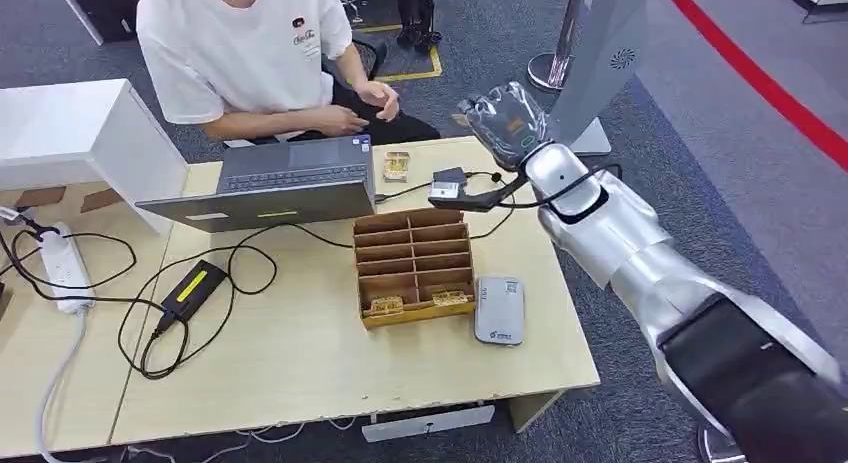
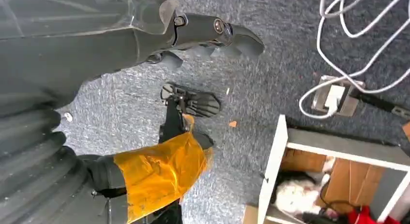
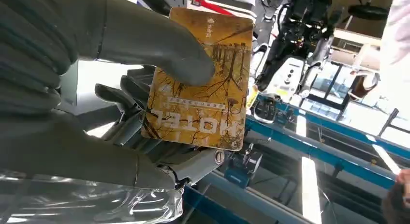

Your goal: Pass the card to the sensor for recognition and then transmit it.

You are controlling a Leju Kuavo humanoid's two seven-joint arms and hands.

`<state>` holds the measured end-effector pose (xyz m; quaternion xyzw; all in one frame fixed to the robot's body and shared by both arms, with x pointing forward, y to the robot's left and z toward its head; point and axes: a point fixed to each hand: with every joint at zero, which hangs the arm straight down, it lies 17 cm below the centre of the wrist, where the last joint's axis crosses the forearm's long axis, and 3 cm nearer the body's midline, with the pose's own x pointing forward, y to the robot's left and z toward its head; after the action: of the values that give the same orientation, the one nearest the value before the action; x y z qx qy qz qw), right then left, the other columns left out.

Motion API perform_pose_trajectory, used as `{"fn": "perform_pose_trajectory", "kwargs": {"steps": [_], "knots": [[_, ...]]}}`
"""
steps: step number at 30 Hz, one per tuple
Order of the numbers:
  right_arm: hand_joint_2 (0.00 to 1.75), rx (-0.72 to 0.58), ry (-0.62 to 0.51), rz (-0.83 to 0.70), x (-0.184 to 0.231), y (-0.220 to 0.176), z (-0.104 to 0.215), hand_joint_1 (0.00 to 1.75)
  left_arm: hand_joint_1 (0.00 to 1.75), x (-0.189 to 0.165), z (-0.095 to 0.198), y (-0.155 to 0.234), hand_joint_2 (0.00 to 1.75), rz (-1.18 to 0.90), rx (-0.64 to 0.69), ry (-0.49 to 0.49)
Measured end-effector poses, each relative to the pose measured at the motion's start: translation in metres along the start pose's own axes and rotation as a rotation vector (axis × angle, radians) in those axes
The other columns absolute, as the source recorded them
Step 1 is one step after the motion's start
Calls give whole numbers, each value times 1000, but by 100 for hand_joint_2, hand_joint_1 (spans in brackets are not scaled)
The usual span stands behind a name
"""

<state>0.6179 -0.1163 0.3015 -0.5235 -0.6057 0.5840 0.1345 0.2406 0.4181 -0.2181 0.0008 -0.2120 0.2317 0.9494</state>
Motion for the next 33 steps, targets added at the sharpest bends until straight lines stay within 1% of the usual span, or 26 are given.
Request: {"fn": "perform_pose_trajectory", "kwargs": {"steps": [4,10,14,17,20,29,33], "knots": [[175,-5,-12,-2,4,9,9,175,0,-1,0,0,175,6,-2,-1],[175,-13,-21,0,3,29,33,175,0,-4,2,7,175,16,-5,-6],[175,-37,-15,-24,-3,39,54,175,0,-14,3,16,175,21,4,4],[175,-40,-9,-37,-8,50,74,175,0,-16,4,24,175,29,11,1],[175,-34,-7,-45,-8,58,87,175,0,-20,5,29,175,30,18,7],[175,-29,-5,-44,-11,64,100,175,0,-22,5,32,175,34,22,8],[175,-40,-7,-50,-10,69,115,175,0,-24,6,36,175,44,23,2]]}}
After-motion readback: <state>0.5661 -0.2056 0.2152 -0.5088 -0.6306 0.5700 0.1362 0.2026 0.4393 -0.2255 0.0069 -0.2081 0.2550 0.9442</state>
